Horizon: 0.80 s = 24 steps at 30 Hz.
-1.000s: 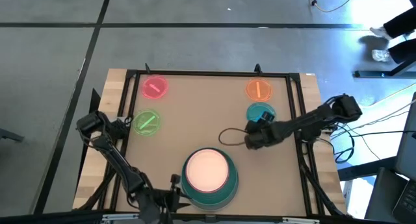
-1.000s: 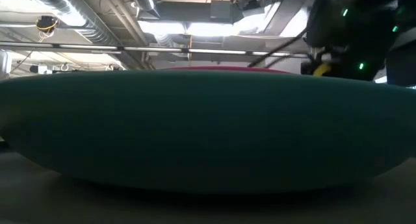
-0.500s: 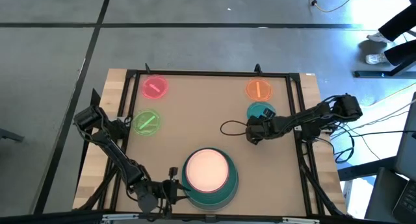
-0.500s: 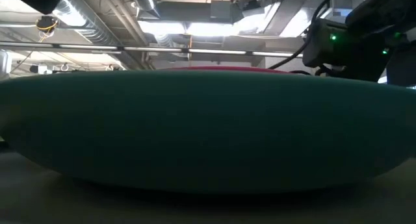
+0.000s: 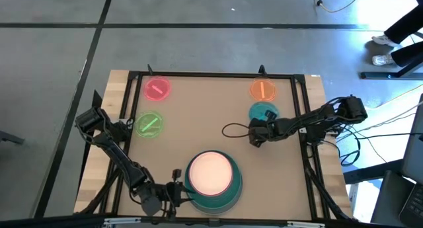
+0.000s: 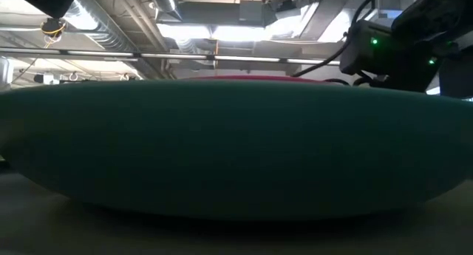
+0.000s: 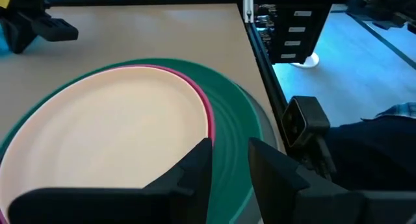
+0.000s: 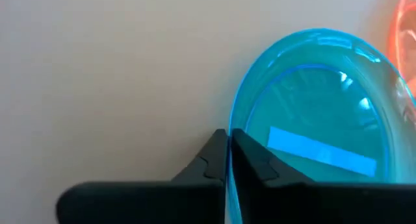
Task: Stack plastic plates
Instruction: Stack the transparent blue plate on top of the white plate
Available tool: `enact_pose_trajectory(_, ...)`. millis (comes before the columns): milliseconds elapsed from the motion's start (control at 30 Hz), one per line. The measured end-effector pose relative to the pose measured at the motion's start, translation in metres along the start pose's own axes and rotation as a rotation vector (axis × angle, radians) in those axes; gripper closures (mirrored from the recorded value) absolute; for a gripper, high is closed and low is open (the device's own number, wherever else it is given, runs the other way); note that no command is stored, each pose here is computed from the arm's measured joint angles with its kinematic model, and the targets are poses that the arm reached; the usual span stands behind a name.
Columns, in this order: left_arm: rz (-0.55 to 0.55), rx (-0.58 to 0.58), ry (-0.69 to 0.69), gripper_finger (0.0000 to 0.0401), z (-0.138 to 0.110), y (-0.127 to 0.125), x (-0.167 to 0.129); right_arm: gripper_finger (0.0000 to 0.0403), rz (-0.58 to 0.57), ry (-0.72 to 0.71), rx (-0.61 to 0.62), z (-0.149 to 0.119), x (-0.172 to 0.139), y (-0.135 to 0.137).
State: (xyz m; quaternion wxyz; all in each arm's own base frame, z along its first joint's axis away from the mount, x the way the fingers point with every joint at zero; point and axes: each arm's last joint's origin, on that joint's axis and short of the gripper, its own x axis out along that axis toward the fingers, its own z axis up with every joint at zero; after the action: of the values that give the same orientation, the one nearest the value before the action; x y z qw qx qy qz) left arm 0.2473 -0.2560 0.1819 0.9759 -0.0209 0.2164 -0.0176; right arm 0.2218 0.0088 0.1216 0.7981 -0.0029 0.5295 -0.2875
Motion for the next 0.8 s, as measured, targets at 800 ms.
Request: enact_pose_trajectory(800,0.063,0.024,-0.022,0.0307,0.013,0.023,0.020,0.0402,0.261,-0.521,-0.186,0.015,-0.114,0.100)
